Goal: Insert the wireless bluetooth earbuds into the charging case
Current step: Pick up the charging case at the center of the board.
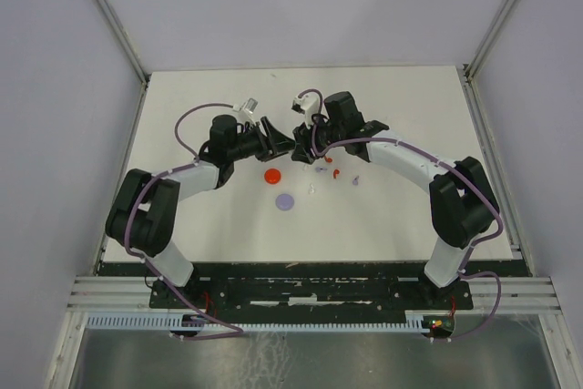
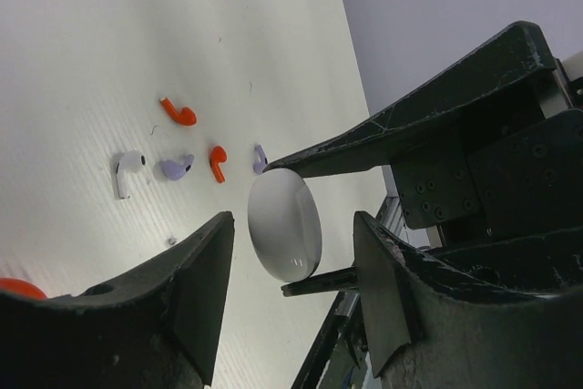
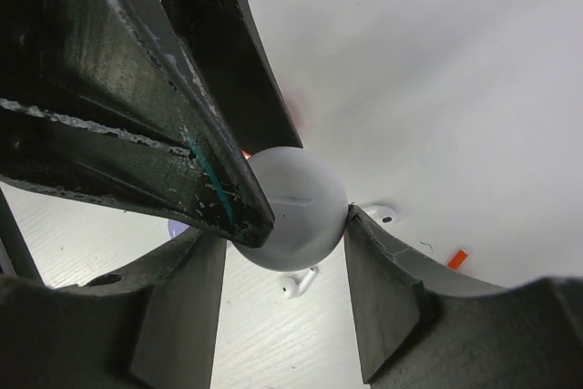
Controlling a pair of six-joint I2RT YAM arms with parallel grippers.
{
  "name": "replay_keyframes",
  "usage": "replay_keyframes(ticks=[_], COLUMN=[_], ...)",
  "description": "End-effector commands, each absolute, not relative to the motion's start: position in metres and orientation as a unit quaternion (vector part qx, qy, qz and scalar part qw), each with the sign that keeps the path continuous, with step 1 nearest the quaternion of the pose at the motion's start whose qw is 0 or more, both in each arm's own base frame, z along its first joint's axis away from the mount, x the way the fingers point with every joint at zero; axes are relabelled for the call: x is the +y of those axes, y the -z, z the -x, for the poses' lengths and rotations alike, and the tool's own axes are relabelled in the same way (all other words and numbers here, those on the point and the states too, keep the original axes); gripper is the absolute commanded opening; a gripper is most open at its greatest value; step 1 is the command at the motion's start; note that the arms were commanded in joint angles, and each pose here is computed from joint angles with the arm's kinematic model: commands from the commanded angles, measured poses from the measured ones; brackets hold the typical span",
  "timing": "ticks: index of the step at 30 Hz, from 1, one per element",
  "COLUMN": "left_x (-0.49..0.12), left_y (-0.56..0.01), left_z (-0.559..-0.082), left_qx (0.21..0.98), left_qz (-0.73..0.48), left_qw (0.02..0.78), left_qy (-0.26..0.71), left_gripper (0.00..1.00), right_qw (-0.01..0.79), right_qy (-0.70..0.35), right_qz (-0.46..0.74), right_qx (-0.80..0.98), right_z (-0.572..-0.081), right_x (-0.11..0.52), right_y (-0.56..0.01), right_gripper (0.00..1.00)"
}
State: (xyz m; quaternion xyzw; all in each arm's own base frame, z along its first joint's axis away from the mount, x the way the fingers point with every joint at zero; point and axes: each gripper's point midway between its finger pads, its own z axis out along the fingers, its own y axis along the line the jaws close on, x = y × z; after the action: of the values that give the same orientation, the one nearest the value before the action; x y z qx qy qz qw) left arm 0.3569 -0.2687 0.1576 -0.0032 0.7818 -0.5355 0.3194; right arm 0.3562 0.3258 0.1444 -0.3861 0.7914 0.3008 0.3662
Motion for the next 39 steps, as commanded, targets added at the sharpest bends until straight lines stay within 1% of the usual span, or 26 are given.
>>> replay_keyframes(ticks=[1, 5, 11, 21, 29, 31, 32, 33, 34, 35, 36, 39], left_x=[-0.279, -0.282, -0.283, -0.278, -0.274, -0.274, -0.273, -0.274, -0.273, -0.273, -0.272, -0.268], left_y=[-0.172, -0.172, -0.174, -0.172, -0.172, -0.172, -0.172, -0.172, -0.172, -0.172, -0.171, -0.170], left_z=[-0.357, -0.354, -0.354, -0.355, -0.355, -0.356, -0.356, -0.356, -0.357, -0.357, -0.358, -0.361], left_qx=[0.766, 0.760, 0.750, 0.748, 0.746, 0.745, 0.744, 0.743, 0.743, 0.743, 0.743, 0.742], left_qz=[0.015, 0.026, 0.037, 0.048, 0.056, 0.058, 0.059, 0.060, 0.062, 0.064, 0.066, 0.074], left_qw=[0.293, 0.273, 0.266, 0.266, 0.266, 0.267, 0.267, 0.267, 0.267, 0.269, 0.270, 0.273], left_qy=[0.572, 0.590, 0.604, 0.607, 0.608, 0.609, 0.609, 0.610, 0.610, 0.610, 0.609, 0.608], left_gripper=[0.61, 0.58, 0.53, 0.38, 0.33, 0.28, 0.22, 0.19, 0.15, 0.13, 0.11, 0.08], right_qw=[0.400, 0.402, 0.402, 0.404, 0.405, 0.405, 0.405, 0.406, 0.408, 0.411, 0.414, 0.450], right_qy=[-0.290, -0.286, -0.284, -0.277, -0.274, -0.273, -0.272, -0.271, -0.269, -0.266, -0.261, -0.236], right_qz=[0.395, 0.396, 0.397, 0.396, 0.395, 0.395, 0.394, 0.392, 0.387, 0.380, 0.372, 0.340], right_qx=[0.775, 0.775, 0.775, 0.777, 0.778, 0.778, 0.779, 0.780, 0.782, 0.785, 0.789, 0.791], right_z=[-0.371, -0.373, -0.374, -0.376, -0.377, -0.377, -0.378, -0.378, -0.380, -0.381, -0.383, -0.388], right_x=[0.329, 0.329, 0.329, 0.328, 0.327, 0.327, 0.326, 0.326, 0.326, 0.324, 0.322, 0.307], right_y=[-0.160, -0.159, -0.158, -0.155, -0.155, -0.156, -0.156, -0.156, -0.158, -0.160, -0.162, -0.182], right_gripper=[0.15, 0.15, 0.15, 0.15, 0.15, 0.16, 0.21, 0.29, 0.45, 0.63, 0.73, 0.90])
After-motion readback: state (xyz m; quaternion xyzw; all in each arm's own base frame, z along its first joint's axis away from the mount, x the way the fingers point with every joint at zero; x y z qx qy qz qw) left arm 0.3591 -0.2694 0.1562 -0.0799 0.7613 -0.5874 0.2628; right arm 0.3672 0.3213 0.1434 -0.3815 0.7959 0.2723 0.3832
